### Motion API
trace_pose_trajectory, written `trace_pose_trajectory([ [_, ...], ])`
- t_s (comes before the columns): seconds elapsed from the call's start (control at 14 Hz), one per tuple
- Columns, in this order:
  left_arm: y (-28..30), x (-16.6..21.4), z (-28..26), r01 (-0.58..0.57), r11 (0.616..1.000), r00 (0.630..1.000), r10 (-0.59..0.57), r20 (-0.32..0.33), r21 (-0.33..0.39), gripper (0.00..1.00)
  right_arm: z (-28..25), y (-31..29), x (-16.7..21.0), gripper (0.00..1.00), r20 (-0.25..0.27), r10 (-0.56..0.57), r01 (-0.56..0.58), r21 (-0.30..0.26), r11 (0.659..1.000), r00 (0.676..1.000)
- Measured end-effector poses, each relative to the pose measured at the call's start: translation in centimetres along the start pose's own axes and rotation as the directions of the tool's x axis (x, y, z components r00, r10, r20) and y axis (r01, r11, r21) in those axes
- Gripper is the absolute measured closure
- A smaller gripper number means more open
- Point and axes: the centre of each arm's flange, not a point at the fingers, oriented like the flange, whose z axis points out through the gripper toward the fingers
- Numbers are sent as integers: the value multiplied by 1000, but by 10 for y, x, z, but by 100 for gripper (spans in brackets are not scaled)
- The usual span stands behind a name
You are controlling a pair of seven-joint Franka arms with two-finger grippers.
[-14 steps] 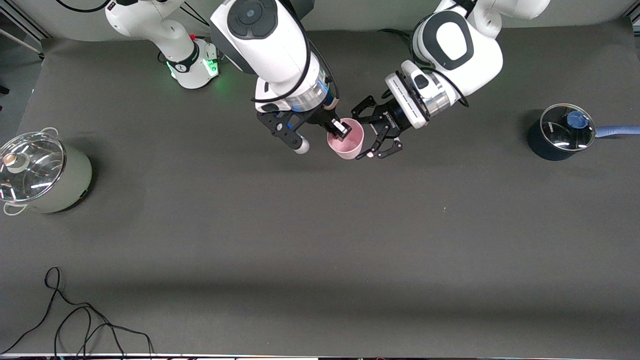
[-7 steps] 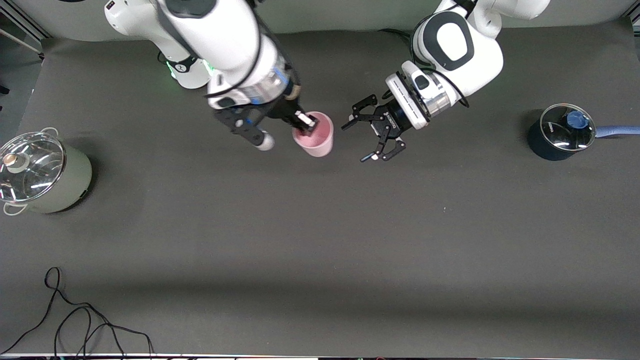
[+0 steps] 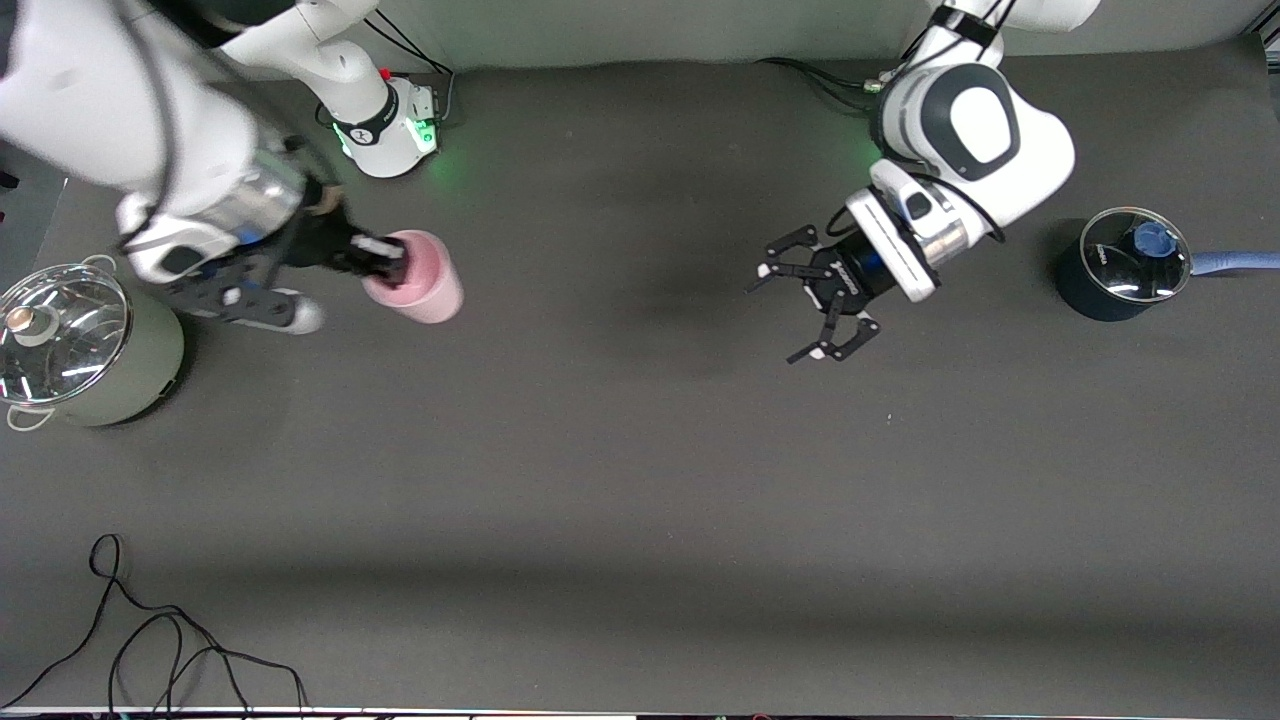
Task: Transfer pink cup from left to right arm
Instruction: 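Pull the cup away with the right gripper while the left gripper opens, then lower the pink cup with the right gripper while the left gripper withdraws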
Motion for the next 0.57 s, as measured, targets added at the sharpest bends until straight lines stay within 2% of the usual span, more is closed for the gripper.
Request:
trace_pose_trajectory([
  [0.21,-30,-18,-25,-11,998,1000,12,9,-68,0,22,92,38,92,34,-69,69,-12,998,997],
  [0.36,-50,-27,-47,-15,992,999,18,29,-123,0,53,143,61,92,38,-84,85,-10,996,996],
  [0.57,-78,-38,-90,35,972,991,-3,135,-232,0,118,188,79,92,32,-71,72,-6,997,997],
])
